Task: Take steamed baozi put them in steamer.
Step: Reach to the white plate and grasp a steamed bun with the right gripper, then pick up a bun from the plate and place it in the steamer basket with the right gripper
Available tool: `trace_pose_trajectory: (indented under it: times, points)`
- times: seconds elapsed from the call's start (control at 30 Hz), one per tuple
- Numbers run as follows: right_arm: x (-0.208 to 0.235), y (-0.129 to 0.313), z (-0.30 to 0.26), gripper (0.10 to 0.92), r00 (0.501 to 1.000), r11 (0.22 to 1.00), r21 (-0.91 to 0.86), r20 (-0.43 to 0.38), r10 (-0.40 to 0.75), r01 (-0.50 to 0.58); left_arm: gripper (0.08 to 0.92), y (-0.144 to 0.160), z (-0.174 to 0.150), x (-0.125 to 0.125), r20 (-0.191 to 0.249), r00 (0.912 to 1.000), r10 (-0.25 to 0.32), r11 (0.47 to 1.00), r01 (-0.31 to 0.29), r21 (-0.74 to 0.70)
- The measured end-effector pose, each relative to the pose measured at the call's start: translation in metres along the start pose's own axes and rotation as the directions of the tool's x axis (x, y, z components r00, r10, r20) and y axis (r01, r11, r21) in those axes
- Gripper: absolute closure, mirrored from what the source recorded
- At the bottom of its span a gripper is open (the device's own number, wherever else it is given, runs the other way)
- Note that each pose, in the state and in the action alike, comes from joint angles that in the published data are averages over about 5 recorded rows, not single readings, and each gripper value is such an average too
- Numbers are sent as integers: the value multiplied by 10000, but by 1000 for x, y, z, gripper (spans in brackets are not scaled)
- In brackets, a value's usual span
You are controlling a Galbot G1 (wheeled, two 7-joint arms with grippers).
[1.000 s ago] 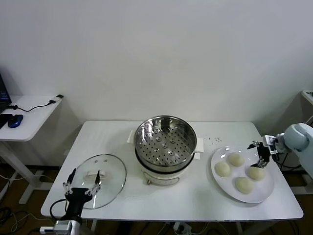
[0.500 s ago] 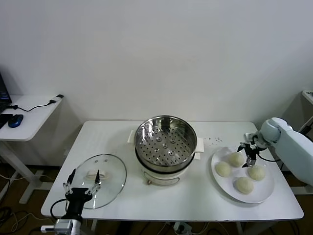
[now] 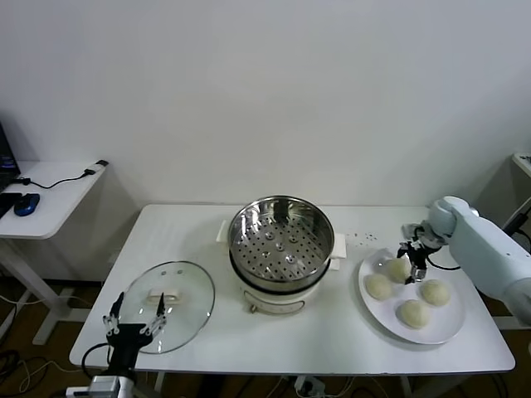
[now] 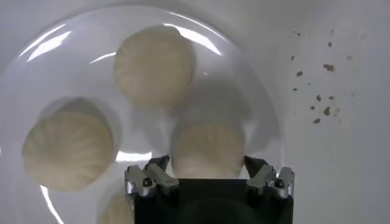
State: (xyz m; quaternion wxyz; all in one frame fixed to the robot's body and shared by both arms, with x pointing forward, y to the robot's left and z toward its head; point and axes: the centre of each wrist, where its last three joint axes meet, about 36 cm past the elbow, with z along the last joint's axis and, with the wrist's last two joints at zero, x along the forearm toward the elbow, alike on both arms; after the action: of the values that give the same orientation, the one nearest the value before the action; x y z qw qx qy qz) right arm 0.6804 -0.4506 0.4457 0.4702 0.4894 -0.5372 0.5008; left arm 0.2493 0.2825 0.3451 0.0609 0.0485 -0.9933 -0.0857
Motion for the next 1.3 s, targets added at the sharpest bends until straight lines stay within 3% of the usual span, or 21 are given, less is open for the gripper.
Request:
trace_pose_trajectory:
  times: [0.17,0.43,0.73,1.0,1.3]
  points:
    - [1,-2,0,360,10000,10000,26,18,-61,61,177,-2,1,1,-24,10000,-10,10000,10,57]
    - [16,-7,0,383,9999,9996,298,100,-16,13,177,-2,2,3,-88,10000,-34,10000,35,68]
    - [104,-43,-51,376,9980,9577,2814,9,631,-607,177,-3,4,6,-238,9997,-5,10000,8,98]
    - [211,-74,-148,369,9876,7932,5945,97,1564,-1315,177,-4,6,11,-351,9993,83,9999,-81,69]
    - [261,-64,-283,369,9793,4716,8728,334,1994,-1259,177,-5,6,15,-441,9990,117,9999,-117,6]
